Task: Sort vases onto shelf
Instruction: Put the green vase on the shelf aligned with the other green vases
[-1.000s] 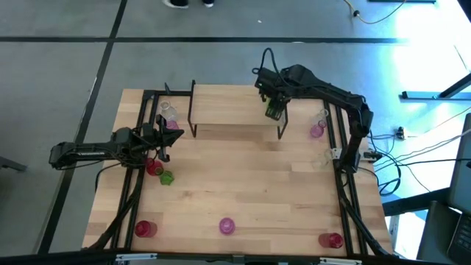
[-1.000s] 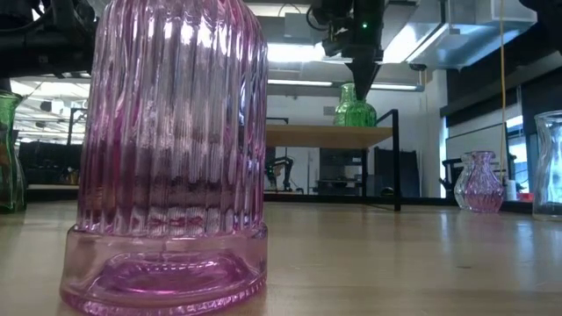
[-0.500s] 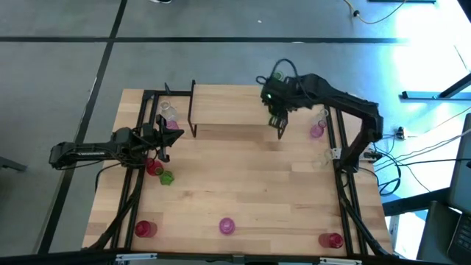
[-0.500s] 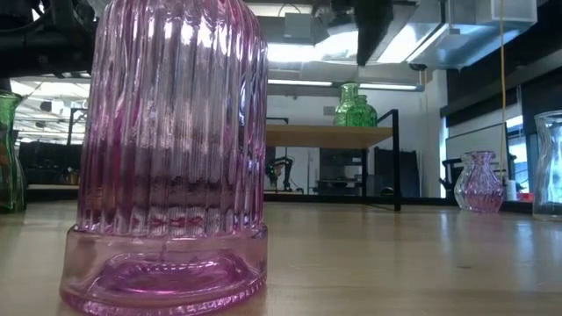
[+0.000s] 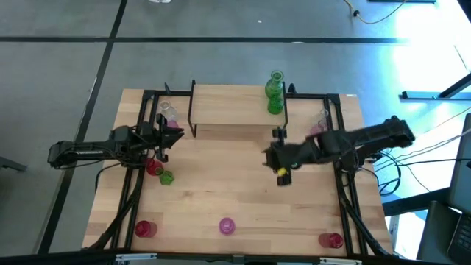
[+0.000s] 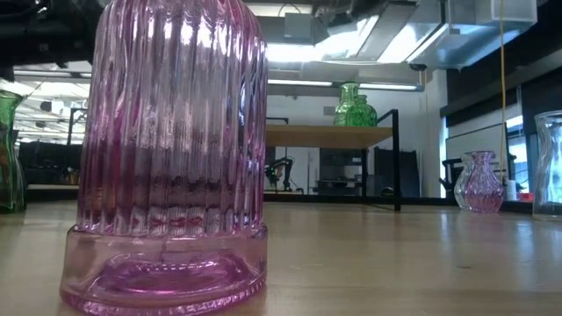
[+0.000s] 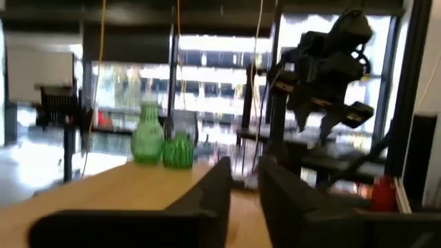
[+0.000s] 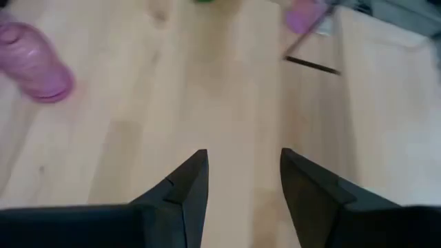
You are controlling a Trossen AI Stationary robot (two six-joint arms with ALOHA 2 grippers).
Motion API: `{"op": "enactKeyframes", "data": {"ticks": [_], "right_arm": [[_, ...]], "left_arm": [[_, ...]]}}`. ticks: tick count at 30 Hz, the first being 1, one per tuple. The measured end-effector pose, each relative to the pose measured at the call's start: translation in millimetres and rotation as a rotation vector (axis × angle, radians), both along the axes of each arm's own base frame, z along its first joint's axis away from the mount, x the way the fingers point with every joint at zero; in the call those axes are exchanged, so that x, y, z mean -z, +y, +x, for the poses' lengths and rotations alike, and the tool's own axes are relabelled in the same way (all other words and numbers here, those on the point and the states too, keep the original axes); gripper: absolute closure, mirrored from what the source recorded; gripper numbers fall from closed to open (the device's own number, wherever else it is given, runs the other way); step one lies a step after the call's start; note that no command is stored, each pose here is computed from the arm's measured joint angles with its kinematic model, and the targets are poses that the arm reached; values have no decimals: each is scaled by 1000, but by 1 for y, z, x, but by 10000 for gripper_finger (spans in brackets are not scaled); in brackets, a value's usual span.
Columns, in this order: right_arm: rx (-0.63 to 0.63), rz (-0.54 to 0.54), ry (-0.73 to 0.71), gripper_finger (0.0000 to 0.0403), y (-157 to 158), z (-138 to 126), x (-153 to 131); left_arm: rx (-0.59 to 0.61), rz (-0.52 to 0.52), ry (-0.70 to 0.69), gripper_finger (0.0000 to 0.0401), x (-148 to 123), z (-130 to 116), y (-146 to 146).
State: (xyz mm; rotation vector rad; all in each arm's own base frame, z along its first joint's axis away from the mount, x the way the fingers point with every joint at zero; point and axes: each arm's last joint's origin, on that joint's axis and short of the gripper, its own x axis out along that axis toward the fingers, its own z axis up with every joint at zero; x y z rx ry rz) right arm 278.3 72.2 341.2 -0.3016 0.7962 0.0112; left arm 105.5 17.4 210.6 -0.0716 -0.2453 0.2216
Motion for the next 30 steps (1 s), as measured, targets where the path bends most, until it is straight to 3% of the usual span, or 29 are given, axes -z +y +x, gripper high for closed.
{"op": "enactKeyframes", "data": {"ticks": [6, 13, 24, 30], "right_arm": [[-58, 44, -135, 239, 9, -21, 62], [-143, 58, -240, 239, 21, -35, 107], [-158, 80, -212, 239, 26, -46, 130], [-130, 107, -200, 239, 25, -48, 135]], "left_arm": [[50, -50, 229, 249, -32, 12, -3], [57, -179, 536, 243, -69, 33, -14], [67, -513, 928, 244, -123, 61, -53], [47, -693, 1107, 244, -127, 65, -86]]}}
